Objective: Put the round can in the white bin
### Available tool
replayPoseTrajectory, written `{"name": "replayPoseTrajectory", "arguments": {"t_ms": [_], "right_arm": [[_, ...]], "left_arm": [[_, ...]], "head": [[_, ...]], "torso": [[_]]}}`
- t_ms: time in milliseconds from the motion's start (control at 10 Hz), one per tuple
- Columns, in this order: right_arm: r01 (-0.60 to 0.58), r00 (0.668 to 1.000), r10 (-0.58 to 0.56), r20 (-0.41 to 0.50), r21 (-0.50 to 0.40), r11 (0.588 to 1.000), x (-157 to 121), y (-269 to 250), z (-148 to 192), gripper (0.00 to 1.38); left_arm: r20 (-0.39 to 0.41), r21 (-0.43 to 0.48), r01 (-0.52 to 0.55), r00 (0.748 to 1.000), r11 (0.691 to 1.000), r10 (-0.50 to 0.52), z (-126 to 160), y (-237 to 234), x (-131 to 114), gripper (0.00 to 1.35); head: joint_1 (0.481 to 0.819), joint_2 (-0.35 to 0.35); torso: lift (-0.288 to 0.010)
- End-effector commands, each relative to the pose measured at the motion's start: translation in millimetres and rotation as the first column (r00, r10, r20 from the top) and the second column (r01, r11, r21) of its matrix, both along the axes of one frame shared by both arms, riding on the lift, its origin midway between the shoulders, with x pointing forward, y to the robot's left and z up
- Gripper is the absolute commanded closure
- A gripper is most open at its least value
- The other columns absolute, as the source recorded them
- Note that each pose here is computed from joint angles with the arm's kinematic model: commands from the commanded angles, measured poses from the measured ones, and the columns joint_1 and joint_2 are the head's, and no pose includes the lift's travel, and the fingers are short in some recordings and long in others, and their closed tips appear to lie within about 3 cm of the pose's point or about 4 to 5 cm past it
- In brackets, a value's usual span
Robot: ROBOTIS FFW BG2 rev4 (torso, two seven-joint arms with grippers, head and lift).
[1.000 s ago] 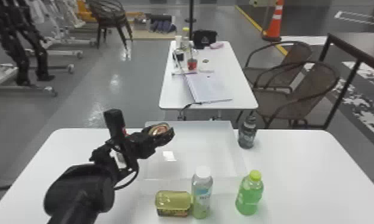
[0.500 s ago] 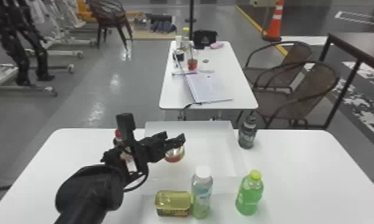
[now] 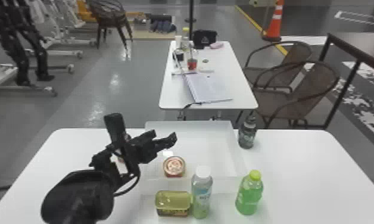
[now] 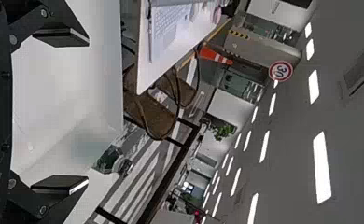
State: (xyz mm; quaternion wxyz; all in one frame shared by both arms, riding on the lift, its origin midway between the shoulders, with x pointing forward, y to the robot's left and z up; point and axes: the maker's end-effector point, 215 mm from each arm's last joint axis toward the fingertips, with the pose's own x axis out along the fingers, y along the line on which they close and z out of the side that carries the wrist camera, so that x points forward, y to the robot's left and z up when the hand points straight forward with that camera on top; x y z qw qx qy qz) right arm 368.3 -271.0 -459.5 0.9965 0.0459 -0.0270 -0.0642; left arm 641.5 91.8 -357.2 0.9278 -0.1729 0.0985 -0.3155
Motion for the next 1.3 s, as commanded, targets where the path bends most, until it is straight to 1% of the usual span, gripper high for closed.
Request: {"name": "replayPoseTrajectory", "arguments": {"t_ms": [0, 100, 200, 300, 400, 500, 600, 700, 800, 900, 1000, 1100, 1200], "right_arm": [[0.001, 1.0, -0.001, 0.0, 0.001, 1.0, 0, 0, 0, 0.06], [0.001, 1.0, -0.001, 0.001, 0.001, 1.0, 0, 0, 1, 0.06], [0.001, 1.0, -0.001, 0.001, 0.001, 1.0, 1, 0, 0, 0.06], [0.002, 1.0, -0.002, 0.003, 0.002, 1.0, 1, 0, 1, 0.06], [0.003, 1.0, -0.003, 0.004, 0.003, 1.0, 2, -1, 2, 0.06], [0.003, 1.0, -0.003, 0.006, 0.003, 1.0, 2, -1, 2, 0.06], [0.005, 1.0, -0.005, 0.009, 0.006, 1.0, 3, -1, 4, 0.06], [0.005, 1.0, -0.005, 0.012, 0.006, 1.0, 3, -1, 5, 0.06], [0.007, 1.0, -0.007, 0.014, 0.008, 1.0, 2, -2, 6, 0.06], [0.007, 1.0, -0.007, 0.018, 0.008, 1.0, 3, -2, 8, 0.06], [0.009, 1.0, -0.009, 0.02, 0.01, 1.0, 3, -2, 9, 0.06], [0.01, 1.0, -0.01, 0.017, 0.011, 1.0, 1, -3, 8, 0.07], [0.011, 1.0, -0.011, 0.017, 0.013, 1.0, 1, -3, 8, 0.07]], "left_arm": [[0.016, 0.015, -0.12, 0.993, 0.993, 0.119, 0, 41, -18, 0.24], [0.006, 0.033, -0.209, 0.978, 0.977, 0.208, -5, 67, -35, 0.24], [0.007, 0.047, -0.263, 0.965, 0.964, 0.263, -10, 89, -55, 0.24], [0.033, 0.084, -0.311, 0.95, 0.947, 0.309, -8, 110, -75, 0.24], [0.08, 0.133, -0.386, 0.922, 0.913, 0.378, 0, 132, -95, 0.24], [0.089, 0.167, -0.472, 0.882, 0.865, 0.464, -3, 151, -118, 0.24], [0.093, 0.176, -0.544, 0.839, 0.82, 0.536, -12, 166, -144, 0.24], [0.104, 0.2, -0.597, 0.801, 0.777, 0.589, -25, 182, -171, 0.24], [0.095, 0.218, -0.643, 0.763, 0.734, 0.64, -41, 193, -196, 0.25], [0.084, 0.233, -0.668, 0.738, 0.706, 0.67, -53, 199, -214, 0.24], [0.122, 0.278, -0.682, 0.724, 0.677, 0.679, -57, 206, -230, 0.24], [0.162, 0.309, -0.69, 0.716, 0.654, 0.679, -59, 211, -240, 0.25], [0.185, 0.33, -0.692, 0.715, 0.643, 0.674, -63, 213, -248, 0.24]], "head": [[0.549, 0.0], [0.549, 0.0], [0.549, 0.0], [0.549, 0.0], [0.549, 0.0], [0.549, 0.0], [0.549, 0.0], [0.549, 0.0], [0.549, 0.0], [0.549, 0.0], [0.549, 0.0], [0.549, 0.0], [0.549, 0.0]], "torso": [[-0.1], [-0.1], [-0.1], [-0.1], [-0.1], [-0.1], [-0.1], [-0.1], [-0.1], [-0.1], [-0.1], [-0.1], [-0.1]]}}
